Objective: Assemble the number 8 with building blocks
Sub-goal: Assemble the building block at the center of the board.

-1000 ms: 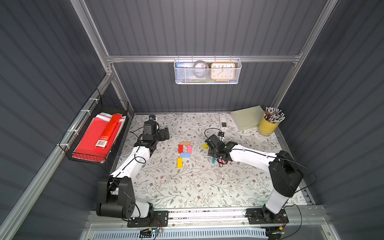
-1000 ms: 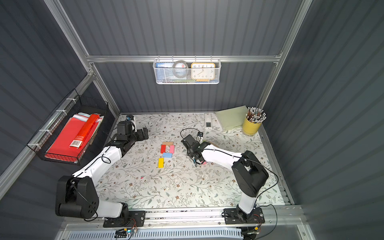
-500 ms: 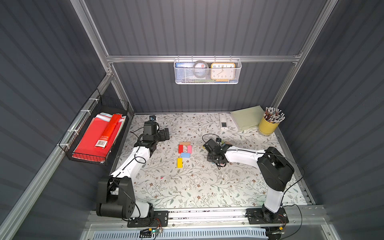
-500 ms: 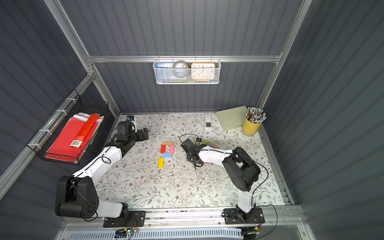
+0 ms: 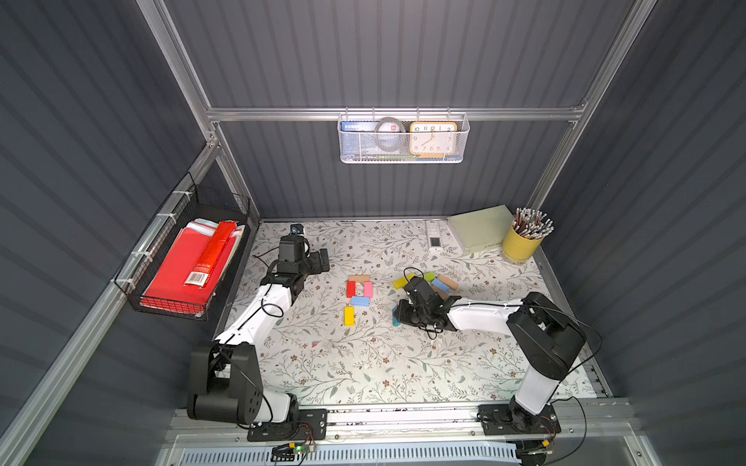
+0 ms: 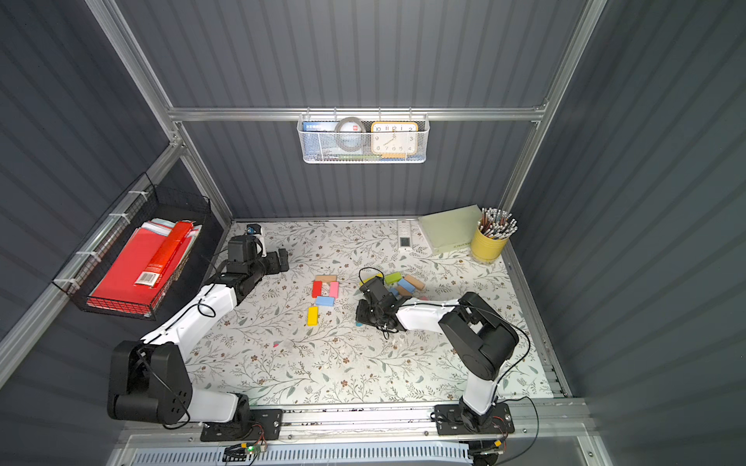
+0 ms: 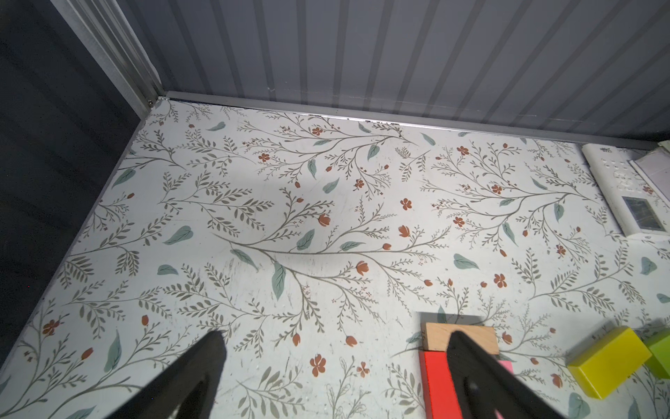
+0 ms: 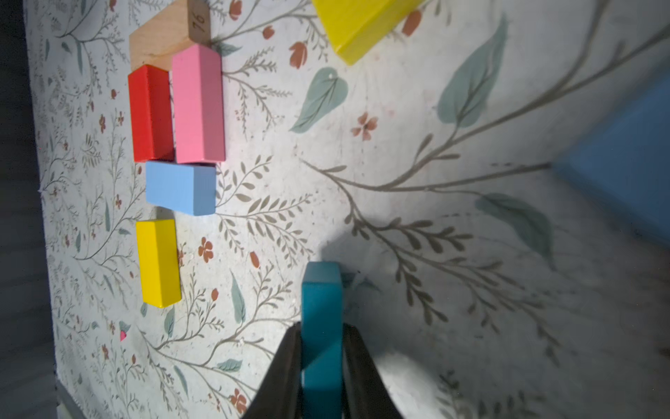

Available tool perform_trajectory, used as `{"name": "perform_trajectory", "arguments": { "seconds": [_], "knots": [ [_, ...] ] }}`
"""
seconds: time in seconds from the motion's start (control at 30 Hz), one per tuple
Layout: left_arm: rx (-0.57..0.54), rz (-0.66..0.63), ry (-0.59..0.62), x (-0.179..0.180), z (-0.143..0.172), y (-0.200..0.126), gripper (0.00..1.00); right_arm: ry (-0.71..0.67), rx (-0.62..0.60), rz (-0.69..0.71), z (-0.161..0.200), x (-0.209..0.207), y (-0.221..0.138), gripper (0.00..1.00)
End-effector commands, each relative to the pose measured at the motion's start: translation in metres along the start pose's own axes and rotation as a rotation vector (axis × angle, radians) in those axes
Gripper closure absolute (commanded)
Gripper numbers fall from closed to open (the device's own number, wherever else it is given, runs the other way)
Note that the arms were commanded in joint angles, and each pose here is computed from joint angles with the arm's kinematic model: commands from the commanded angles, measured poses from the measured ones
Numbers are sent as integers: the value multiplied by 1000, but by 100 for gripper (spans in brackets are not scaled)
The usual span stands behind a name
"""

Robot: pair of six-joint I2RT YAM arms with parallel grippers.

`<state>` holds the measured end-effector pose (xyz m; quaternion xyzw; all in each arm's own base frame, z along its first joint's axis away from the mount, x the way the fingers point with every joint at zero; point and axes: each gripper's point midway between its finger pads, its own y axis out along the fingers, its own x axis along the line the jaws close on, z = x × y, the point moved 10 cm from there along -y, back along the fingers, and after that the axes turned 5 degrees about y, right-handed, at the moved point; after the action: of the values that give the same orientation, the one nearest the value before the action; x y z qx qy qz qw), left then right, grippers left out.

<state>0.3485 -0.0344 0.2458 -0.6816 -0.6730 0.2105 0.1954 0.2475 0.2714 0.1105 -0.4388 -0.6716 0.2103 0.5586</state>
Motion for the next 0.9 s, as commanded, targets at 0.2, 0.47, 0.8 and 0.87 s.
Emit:
{"name": "perform_trajectory", "arguments": {
  "seconds": [0.2, 0.47, 0.8, 0.87],
  "knots": [
    [16, 8, 17, 2, 5, 2, 1, -39, -8, 184, -3, -18, -1, 46],
    [12, 12, 18, 1, 4, 1, 1, -115, -32, 335, -7, 4, -9, 40],
    [12, 17, 22, 1, 5, 0, 1, -139, -46, 470, 9, 24, 7, 42],
    [12, 17, 21, 1, 5, -1, 1, -147, -50, 480, 11, 25, 9, 42]
  ]
}}
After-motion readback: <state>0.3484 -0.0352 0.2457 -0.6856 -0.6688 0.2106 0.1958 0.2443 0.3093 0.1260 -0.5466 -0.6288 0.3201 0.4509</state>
